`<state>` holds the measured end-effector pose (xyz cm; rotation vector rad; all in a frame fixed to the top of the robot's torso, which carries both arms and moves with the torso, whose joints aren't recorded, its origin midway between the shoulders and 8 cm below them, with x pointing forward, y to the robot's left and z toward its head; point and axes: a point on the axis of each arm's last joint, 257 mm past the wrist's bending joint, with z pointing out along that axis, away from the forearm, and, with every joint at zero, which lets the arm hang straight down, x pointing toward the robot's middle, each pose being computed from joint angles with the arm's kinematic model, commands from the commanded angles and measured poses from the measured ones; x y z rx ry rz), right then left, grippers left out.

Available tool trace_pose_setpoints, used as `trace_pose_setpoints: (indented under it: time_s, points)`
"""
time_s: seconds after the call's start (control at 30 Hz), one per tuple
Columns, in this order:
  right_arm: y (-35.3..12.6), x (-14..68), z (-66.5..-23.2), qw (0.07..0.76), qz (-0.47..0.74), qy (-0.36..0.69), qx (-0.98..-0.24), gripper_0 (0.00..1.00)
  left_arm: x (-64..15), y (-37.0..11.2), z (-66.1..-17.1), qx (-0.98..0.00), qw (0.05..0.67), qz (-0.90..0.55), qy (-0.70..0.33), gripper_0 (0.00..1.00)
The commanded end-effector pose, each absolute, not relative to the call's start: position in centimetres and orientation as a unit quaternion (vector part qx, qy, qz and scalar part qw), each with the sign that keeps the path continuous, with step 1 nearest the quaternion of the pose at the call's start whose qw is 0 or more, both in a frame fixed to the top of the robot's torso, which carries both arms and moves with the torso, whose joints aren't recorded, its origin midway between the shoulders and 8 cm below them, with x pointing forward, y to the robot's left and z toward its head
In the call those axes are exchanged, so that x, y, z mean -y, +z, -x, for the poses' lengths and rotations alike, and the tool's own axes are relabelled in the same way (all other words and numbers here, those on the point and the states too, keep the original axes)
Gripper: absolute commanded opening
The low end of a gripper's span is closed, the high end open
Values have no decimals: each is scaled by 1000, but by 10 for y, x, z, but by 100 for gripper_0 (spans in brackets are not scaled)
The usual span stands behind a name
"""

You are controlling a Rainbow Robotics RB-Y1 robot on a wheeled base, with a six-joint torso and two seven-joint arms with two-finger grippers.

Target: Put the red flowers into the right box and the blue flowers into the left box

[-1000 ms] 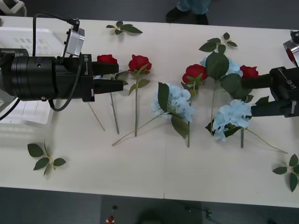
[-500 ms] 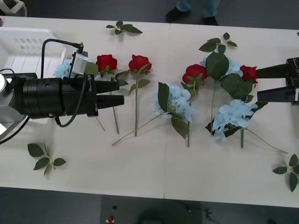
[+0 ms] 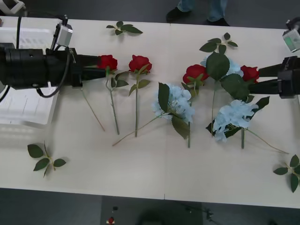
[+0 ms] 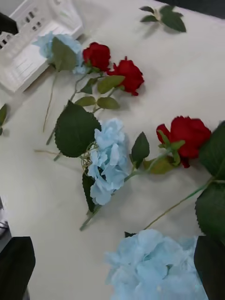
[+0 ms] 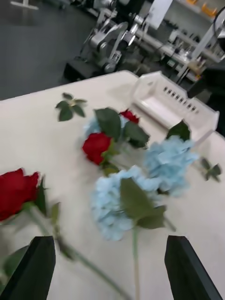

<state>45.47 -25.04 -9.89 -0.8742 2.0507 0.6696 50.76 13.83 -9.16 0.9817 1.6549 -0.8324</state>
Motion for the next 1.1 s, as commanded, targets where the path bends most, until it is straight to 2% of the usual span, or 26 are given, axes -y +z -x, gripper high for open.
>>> trace_pose_setpoints:
  time_s: [0.03,0.2,0.47,0.77,0.97,1.0,1.03,1.1]
  points:
    - [-103,261,-474,375,280,260,-845,100,-169,-89,-524,-736,451,-381,-331,67]
    - [-119,290,-505,351,156,259,-886,100,-209,-118,-533,-807,380,-334,-305,68]
    - [-127,351,-554,359,31,233,-903,100,-271,-168,-532,-882,299,-245,-269,68]
    - [-165,389,-571,349,-39,187,-917,100,-316,-196,-543,-924,274,-142,-223,68]
    - [-190,396,-580,347,-78,191,-915,100,-304,-193,-545,-925,264,-84,-258,67]
    - [-194,398,-582,348,-81,187,-915,100,-302,-195,-547,-925,265,-75,-261,72]
    - [-198,398,-585,348,-82,183,-916,100,-298,-197,-549,-924,268,-66,-267,100]
    - [-206,403,-590,347,-89,171,-918,100,-295,-200,-556,-920,281,-56,-269,100]
